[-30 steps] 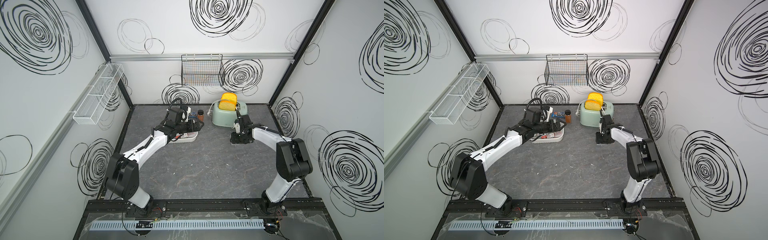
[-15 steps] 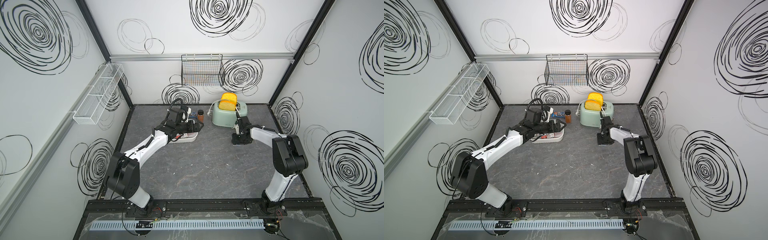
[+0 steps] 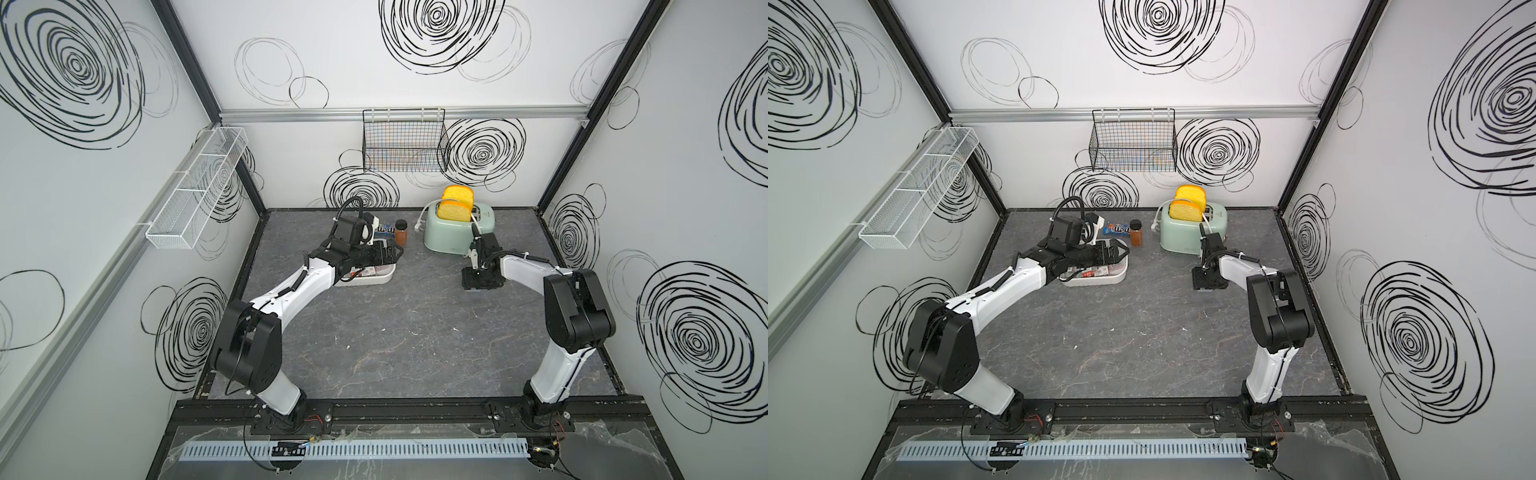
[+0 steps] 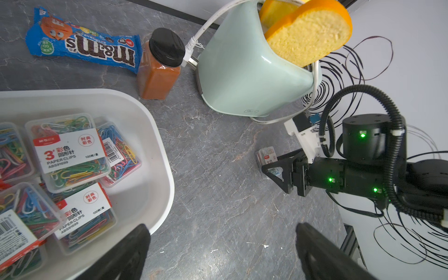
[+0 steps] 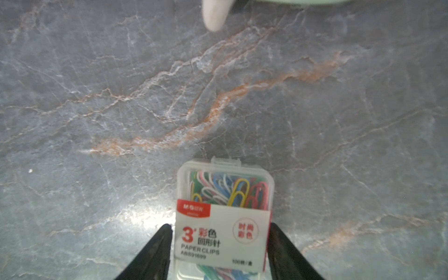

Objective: Take the paper clips out of the storage box
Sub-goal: Place the boxed paper clips at the center of the board, then pick up the boxed paper clips from the storage box.

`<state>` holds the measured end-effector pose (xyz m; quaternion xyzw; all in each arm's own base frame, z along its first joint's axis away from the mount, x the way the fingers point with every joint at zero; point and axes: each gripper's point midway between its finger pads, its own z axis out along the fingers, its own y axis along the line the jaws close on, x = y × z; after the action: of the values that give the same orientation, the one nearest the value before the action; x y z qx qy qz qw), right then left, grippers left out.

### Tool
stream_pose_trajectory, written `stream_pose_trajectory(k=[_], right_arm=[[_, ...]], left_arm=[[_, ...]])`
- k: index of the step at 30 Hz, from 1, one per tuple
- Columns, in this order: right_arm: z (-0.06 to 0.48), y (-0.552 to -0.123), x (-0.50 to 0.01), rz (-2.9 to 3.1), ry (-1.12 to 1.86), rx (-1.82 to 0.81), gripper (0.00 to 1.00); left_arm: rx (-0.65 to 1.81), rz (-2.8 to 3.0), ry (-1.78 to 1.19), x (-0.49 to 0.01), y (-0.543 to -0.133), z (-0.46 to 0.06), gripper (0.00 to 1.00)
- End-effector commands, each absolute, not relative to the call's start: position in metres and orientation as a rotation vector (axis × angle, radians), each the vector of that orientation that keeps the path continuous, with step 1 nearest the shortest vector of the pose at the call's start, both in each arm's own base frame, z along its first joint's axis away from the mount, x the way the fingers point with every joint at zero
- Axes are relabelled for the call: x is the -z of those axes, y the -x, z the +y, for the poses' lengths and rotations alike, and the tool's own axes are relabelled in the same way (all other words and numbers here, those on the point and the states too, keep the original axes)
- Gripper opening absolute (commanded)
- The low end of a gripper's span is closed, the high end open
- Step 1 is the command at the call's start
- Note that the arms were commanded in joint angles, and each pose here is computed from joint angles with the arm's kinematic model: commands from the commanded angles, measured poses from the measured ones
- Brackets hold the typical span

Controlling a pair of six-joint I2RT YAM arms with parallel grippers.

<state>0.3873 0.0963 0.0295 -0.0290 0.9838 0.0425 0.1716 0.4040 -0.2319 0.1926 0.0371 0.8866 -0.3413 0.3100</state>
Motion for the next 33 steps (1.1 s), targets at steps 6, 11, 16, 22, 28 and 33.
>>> stream_pose_trajectory(k=[6, 11, 16, 22, 28, 33], right_arm=[[0.101, -0.396, -0.074, 2.701, 0.078, -0.161, 0.77], [0.113, -0.396, -0.112, 2.634, 0.096, -0.229, 0.77], [0.136, -0.389, -0.142, 2.592, 0.165, -0.314, 0.78], [0.162, -0.382, -0.158, 2.562, 0.255, -0.354, 0.80], [0.168, -0.381, -0.163, 2.551, 0.269, -0.390, 0.84], [0.172, -0.380, -0.163, 2.552, 0.281, -0.415, 0.85]], left_arm=[[0.762, 2.371, -0.105, -0.198, -0.419, -0.209, 0.98], [0.619, 2.431, -0.097, -0.186, -0.418, -0.190, 0.98], [0.490, 2.499, -0.067, -0.165, -0.421, -0.175, 0.98], [0.280, 2.560, 0.000, -0.137, -0.433, -0.151, 0.99], [0.156, 2.618, 0.052, -0.108, -0.439, -0.141, 0.99], [0.057, 2.629, 0.119, -0.093, -0.440, -0.126, 0.99]])
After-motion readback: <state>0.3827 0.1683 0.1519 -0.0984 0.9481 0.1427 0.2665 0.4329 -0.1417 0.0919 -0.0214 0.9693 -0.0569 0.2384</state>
